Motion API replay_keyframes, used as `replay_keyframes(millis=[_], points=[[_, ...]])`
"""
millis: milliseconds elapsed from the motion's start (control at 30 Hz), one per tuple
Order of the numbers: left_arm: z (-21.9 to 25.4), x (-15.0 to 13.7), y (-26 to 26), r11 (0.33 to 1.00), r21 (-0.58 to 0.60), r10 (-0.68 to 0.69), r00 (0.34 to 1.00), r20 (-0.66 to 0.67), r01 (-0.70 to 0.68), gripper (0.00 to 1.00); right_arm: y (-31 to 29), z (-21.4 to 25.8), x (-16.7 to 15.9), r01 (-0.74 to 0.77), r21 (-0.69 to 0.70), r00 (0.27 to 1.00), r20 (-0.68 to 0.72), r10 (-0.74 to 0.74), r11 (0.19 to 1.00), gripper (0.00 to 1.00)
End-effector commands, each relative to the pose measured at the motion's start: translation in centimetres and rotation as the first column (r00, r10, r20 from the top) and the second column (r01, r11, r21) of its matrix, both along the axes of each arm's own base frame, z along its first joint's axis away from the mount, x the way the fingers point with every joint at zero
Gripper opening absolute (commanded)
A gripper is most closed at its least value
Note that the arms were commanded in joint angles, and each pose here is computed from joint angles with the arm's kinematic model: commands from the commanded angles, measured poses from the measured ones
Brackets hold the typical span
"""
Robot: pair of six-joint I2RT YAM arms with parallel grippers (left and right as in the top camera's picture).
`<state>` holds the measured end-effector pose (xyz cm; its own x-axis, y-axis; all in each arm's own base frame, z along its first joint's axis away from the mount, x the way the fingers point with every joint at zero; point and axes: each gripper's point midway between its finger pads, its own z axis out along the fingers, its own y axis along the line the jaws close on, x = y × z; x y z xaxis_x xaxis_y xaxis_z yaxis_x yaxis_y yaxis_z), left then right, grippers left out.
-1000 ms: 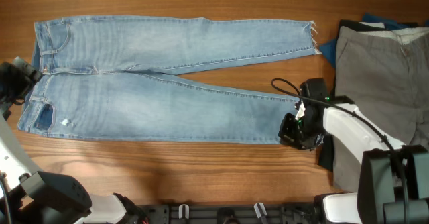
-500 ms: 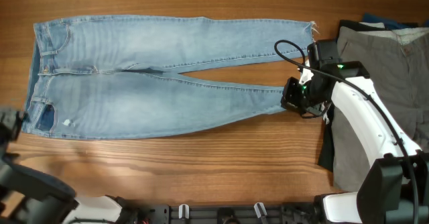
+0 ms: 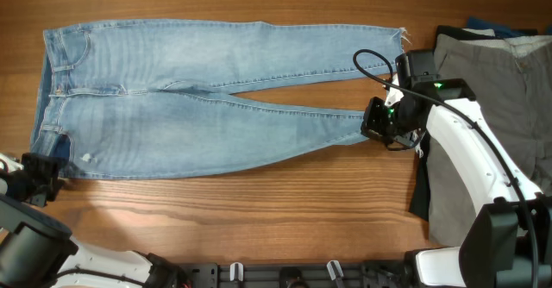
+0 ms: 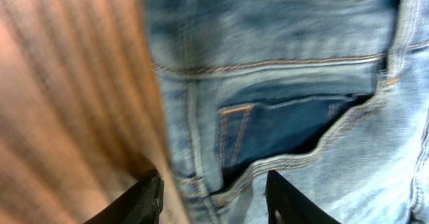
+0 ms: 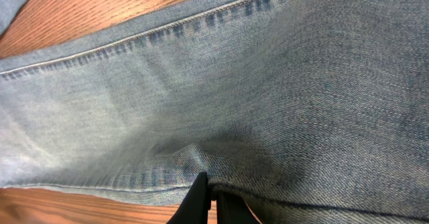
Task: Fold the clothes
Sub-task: 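Lift the lower leg with the right gripper and fold it onto the upper leg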
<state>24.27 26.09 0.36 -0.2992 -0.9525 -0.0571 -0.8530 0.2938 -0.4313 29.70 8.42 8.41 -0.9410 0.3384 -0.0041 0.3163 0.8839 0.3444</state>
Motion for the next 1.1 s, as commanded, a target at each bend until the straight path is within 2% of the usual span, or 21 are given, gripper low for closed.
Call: replay_keyframes(millis=[0, 33, 67, 100, 233, 333, 467, 500, 567, 700, 800, 867, 900, 1000, 1067], points=[[-2.1, -0.5, -1.3, 0.999, -0.017, -0.040, 0.999, -0.003, 0.040, 0.49, 0.1, 0.4, 0.7, 0.006, 0.004, 1.000, 0.021, -0.006, 1.000, 0.04], [-2.4, -0.7, -1.6, 0.999, -0.023, -0.041, 0.999, -0.007, 0.040, 0.41, 0.1, 0.4, 0.7, 0.006, 0.004, 1.000, 0.020, -0.006, 1.000, 0.04], [-2.7, -0.9, -2.0, 0.999, -0.034, -0.040, 0.999, -0.013, 0.040, 0.18, 0.1, 0.4, 0.7, 0.006, 0.004, 1.000, 0.020, -0.006, 1.000, 0.04], [-2.9, -1.1, -2.3, 0.998, -0.042, -0.041, 0.999, -0.019, 0.040, 0.05, 0.1, 0.4, 0.7, 0.006, 0.004, 1.000, 0.021, -0.006, 1.000, 0.04], [-2.8, -1.2, -2.2, 0.999, -0.041, -0.036, 0.999, -0.019, 0.035, 0.04, 0.1, 0.6, 0.9, 0.002, 0.000, 1.000, 0.027, -0.002, 1.000, 0.04], [-0.7, -1.8, -0.8, 0.999, -0.033, -0.010, 0.999, -0.049, 0.008, 0.04, -0.4, 2.3, 1.8, 0.003, -0.034, 0.998, 0.058, -0.001, 0.999, 0.04], [7.7, -2.7, 2.1, 1.000, 0.021, 0.024, 0.991, -0.135, -0.021, 0.04, -0.4, 7.1, 2.4, 0.010, -0.035, 0.997, 0.080, -0.007, 0.999, 0.04], [10.1, -3.6, 2.4, 0.999, 0.028, 0.029, 0.981, -0.192, -0.024, 0.04, -0.3, 8.9, 1.7, 0.054, -0.017, 0.998, 0.043, -0.053, 0.998, 0.04], [14.0, -5.1, 3.0, 0.997, 0.067, 0.045, 0.960, -0.277, -0.027, 0.04, -0.3, 10.8, 0.9, 0.053, -0.018, 0.998, 0.020, -0.053, 0.998, 0.04], [21.7, -6.8, 4.6, 0.976, 0.216, 0.103, 0.936, -0.337, -0.030, 0.04, -0.5, 13.7, -0.3, 0.051, -0.024, 0.999, 0.003, -0.051, 0.998, 0.04], [24.1, -5.5, 5.3, 0.958, 0.287, 0.107, 0.952, -0.286, -0.021, 0.04, -0.3, 14.0, 1.6, 0.052, -0.012, 0.996, 0.079, -0.051, 0.999, 0.04], [23.9, -3.5, 5.0, 0.953, 0.302, 0.061, 0.960, -0.275, 0.026, 0.04, 0.0, 14.6, 4.4, 0.055, 0.006, 0.981, 0.186, -0.055, 0.998, 0.04], [23.8, -1.5, 4.7, 0.945, 0.321, 0.021, 0.965, -0.262, 0.066, 0.04, 0.0, 14.6, 5.7, 0.057, 0.007, 0.972, 0.226, -0.057, 0.998, 0.04], [23.0, 1.9, 3.8, 0.920, 0.359, -0.052, 0.956, -0.287, 0.158, 0.04, 0.2, 13.0, 7.9, 0.067, 0.006, 0.971, 0.229, -0.066, 0.998, 0.04], [22.0, 2.1, 3.5, 0.913, 0.355, -0.065, 0.933, -0.355, 0.199, 0.04, 0.3, 11.2, 9.4, 0.066, 0.003, 0.975, 0.214, -0.065, 0.998, 0.04]])
